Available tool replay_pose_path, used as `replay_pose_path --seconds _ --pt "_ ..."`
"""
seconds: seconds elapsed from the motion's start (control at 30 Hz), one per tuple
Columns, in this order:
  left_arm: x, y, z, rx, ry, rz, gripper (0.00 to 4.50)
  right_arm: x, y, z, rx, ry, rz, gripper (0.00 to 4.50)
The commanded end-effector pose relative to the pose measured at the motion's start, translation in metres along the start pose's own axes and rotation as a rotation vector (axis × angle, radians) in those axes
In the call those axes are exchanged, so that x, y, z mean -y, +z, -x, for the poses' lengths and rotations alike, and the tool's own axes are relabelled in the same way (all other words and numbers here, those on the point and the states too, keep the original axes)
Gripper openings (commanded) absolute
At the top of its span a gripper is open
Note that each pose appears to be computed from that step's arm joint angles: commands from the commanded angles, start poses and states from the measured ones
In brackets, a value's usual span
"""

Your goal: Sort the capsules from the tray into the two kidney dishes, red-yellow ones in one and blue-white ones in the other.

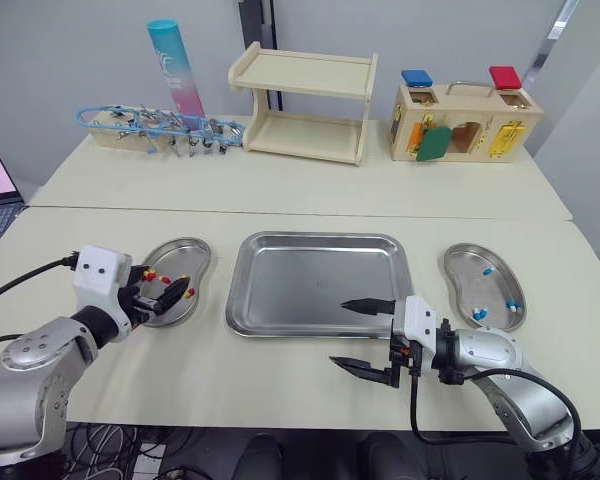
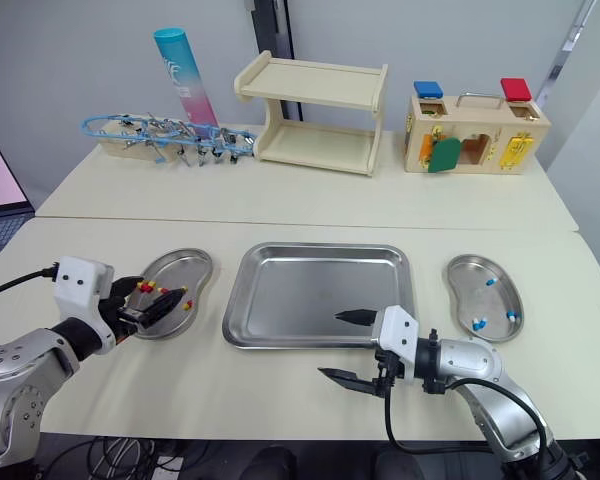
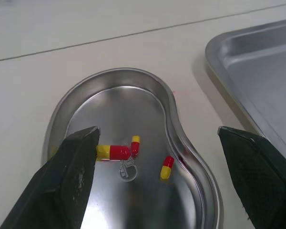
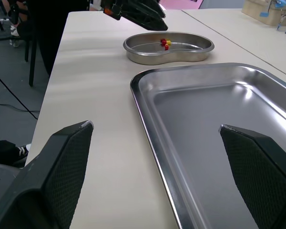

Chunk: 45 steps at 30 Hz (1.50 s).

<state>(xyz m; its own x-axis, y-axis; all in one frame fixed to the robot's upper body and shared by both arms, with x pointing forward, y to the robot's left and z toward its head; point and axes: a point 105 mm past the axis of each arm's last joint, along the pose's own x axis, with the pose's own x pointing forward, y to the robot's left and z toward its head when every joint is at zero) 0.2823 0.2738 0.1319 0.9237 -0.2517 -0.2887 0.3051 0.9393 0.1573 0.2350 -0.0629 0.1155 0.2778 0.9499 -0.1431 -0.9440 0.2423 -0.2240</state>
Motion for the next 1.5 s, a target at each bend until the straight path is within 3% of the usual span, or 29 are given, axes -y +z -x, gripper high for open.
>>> replay_pose_path --seconds 0.03,1.13,1.5 --pt "0.010 0.002 0.000 -0.023 -0.058 -0.095 4.08 -0.001 0.011 0.001 0.032 -0.006 0.041 4.50" --pt "0.025 -0.036 0.015 -0.289 -0.273 -0.112 4.08 -0.004 0.012 0.000 0.038 -0.019 0.037 4.50" --pt "0.005 -0.027 0.016 -0.225 -0.210 -0.256 4.08 -0.003 0.012 -0.002 0.037 -0.020 0.038 4.50"
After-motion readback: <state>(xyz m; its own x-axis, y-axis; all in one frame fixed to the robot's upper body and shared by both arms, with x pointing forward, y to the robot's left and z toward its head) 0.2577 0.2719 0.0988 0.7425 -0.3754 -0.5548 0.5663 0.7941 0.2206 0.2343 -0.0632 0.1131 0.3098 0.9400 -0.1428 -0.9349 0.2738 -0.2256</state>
